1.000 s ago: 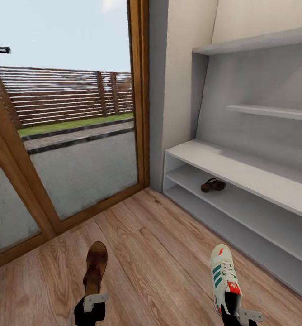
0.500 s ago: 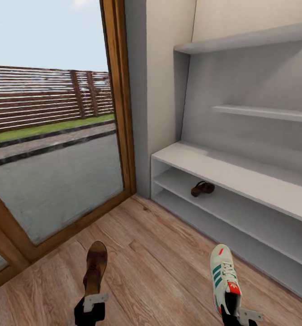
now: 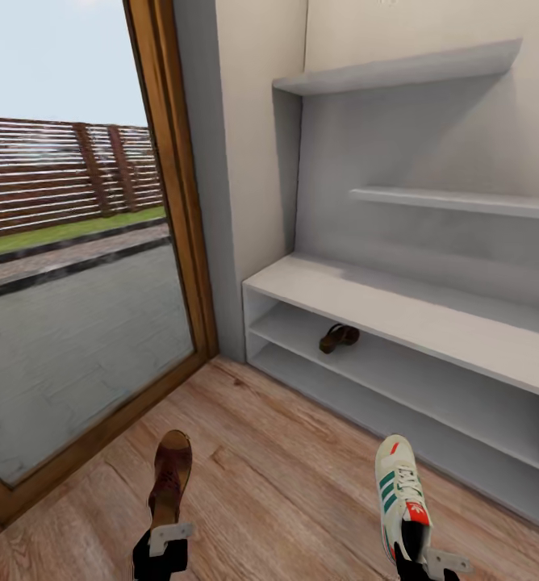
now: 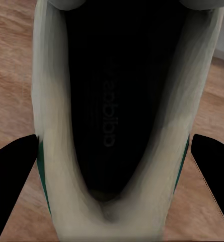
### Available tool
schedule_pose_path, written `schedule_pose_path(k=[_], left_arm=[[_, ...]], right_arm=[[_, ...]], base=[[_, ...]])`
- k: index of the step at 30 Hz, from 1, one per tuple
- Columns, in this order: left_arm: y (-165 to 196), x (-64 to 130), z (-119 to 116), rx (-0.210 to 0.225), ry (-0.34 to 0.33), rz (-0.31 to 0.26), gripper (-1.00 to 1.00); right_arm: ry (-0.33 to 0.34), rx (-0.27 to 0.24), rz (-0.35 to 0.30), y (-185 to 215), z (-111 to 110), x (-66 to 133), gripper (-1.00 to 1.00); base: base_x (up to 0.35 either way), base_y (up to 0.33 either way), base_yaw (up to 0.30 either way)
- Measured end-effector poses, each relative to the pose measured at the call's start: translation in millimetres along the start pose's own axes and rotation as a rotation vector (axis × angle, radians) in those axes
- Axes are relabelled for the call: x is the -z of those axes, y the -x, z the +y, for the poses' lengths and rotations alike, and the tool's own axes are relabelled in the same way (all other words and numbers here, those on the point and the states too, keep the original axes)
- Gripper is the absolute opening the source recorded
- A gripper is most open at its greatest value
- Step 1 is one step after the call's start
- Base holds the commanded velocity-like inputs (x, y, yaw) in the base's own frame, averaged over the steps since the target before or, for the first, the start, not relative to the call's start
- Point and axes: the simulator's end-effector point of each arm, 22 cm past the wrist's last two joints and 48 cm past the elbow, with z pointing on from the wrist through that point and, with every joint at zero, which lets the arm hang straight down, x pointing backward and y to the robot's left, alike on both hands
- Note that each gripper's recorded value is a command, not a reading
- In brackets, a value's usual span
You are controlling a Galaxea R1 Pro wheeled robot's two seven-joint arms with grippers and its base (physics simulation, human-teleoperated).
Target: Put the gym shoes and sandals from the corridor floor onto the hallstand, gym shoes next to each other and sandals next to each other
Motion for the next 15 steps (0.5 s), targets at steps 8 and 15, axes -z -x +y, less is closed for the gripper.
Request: schedule_pose_path(k=[8, 15], left_arm=[[-4, -1.8, -1, -0.001, -0.004, 0.000, -1.00], [-19, -8.2, -1, 0.000, -0.003, 0.000, -1.00]], right_arm=[[0.000, 0.000, 0.000, -4, 0, -1.9, -1.00], [0.001, 0.000, 0.001, -19, 0, -8.6, -1.00]], base=[[0.002, 0.001, -0.263], [0.000, 0.000, -0.263]])
